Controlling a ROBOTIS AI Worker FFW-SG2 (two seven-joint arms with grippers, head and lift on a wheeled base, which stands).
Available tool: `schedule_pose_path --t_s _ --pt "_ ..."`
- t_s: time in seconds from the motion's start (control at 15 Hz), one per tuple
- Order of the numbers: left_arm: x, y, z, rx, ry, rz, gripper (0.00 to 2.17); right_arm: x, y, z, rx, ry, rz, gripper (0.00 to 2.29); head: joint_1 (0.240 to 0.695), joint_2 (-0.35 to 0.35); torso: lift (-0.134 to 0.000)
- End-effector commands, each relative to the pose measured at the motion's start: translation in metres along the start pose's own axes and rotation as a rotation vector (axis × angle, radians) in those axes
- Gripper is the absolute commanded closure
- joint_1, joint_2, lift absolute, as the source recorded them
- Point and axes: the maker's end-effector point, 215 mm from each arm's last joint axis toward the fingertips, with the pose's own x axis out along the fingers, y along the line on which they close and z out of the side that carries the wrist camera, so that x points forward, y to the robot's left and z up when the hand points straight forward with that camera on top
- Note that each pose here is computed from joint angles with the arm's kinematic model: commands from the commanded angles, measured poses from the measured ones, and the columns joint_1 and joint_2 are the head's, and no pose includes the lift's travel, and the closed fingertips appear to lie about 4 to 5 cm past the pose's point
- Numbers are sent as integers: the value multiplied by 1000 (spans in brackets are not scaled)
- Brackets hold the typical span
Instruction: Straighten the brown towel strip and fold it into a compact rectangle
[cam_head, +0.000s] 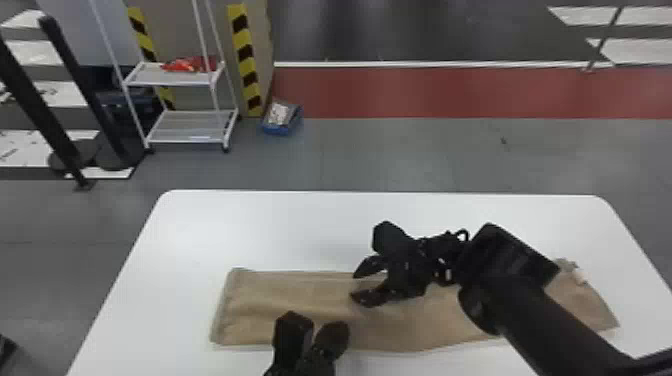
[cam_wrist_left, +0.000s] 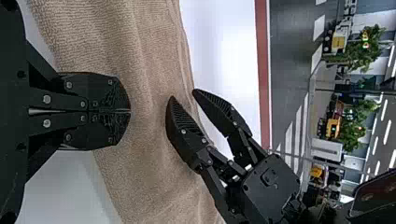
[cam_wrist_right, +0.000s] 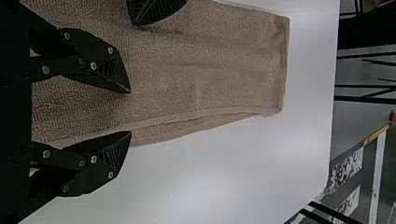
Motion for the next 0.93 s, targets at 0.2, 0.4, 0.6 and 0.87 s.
schedule_pose_path --t_s 0.2,0.4,0.6,0.87 --pt "-1 1 -2 1 2 1 1713 3 0 -5 -11 18 -18 745 695 24 0" --pt "1 2 -2 2 5 1 1713 2 -2 0 -16 6 -20 826 695 24 0" --pt "4 5 -2 4 6 4 1713 -3 -13 12 -27 -22 -36 826 695 26 0" --pt "5 0 -7 6 18 -3 1713 -4 -13 13 -28 -25 -33 964 695 33 0"
